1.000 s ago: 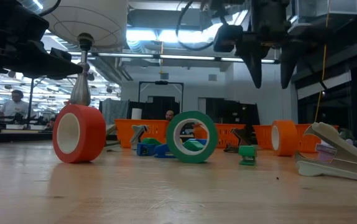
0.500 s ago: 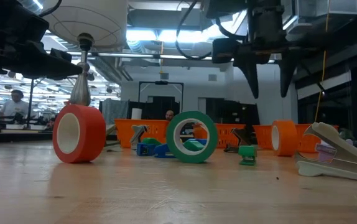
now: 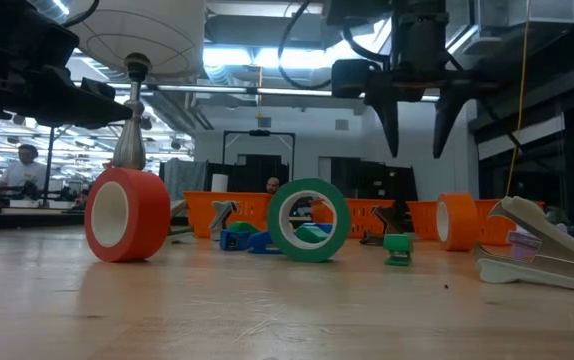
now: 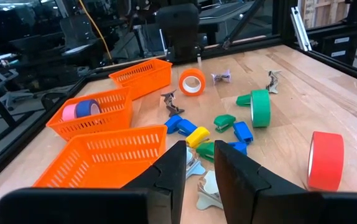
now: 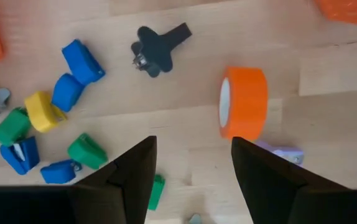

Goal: Pick and place Stapler, Stapler remover, tape
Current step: Put the orange adhesive tape into the middle orange bin

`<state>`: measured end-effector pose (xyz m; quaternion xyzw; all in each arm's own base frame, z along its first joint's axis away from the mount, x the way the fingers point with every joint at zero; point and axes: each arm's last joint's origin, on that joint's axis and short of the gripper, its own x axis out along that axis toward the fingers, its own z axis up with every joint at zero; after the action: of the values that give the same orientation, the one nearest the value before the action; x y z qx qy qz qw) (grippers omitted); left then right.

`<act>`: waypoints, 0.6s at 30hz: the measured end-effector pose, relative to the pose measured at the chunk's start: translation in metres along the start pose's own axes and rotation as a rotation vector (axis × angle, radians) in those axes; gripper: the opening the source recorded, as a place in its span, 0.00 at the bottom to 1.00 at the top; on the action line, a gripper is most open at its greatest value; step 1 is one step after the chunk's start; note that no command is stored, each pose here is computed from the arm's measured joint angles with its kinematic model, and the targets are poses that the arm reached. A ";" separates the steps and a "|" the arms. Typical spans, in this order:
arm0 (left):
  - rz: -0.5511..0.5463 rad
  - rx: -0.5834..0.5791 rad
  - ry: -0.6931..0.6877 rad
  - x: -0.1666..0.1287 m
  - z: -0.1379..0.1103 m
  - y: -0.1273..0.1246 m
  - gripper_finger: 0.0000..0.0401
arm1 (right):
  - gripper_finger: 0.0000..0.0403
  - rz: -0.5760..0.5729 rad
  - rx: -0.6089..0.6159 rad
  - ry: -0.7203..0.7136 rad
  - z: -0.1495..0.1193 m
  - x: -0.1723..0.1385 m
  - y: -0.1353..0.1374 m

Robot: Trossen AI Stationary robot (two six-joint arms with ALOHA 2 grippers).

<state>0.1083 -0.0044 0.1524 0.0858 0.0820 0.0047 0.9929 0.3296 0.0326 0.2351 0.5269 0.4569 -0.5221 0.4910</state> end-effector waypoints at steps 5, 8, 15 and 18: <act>0.000 0.000 -0.001 0.000 0.000 0.000 0.19 | 0.53 -0.009 0.025 -0.031 -0.004 0.000 -0.002; 0.000 0.000 0.000 0.000 0.000 0.000 0.19 | 0.54 -0.032 0.041 -0.040 -0.004 0.000 -0.004; 0.000 0.000 0.000 0.000 0.000 0.000 0.20 | 0.69 -0.073 0.103 -0.040 -0.005 0.001 -0.009; 0.000 0.000 0.000 0.000 0.000 0.000 0.19 | 0.76 -0.089 0.109 -0.043 -0.004 0.011 -0.012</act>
<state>0.1083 -0.0044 0.1524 0.0858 0.0821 0.0049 0.9929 0.3188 0.0378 0.2239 0.5206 0.4401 -0.5788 0.4475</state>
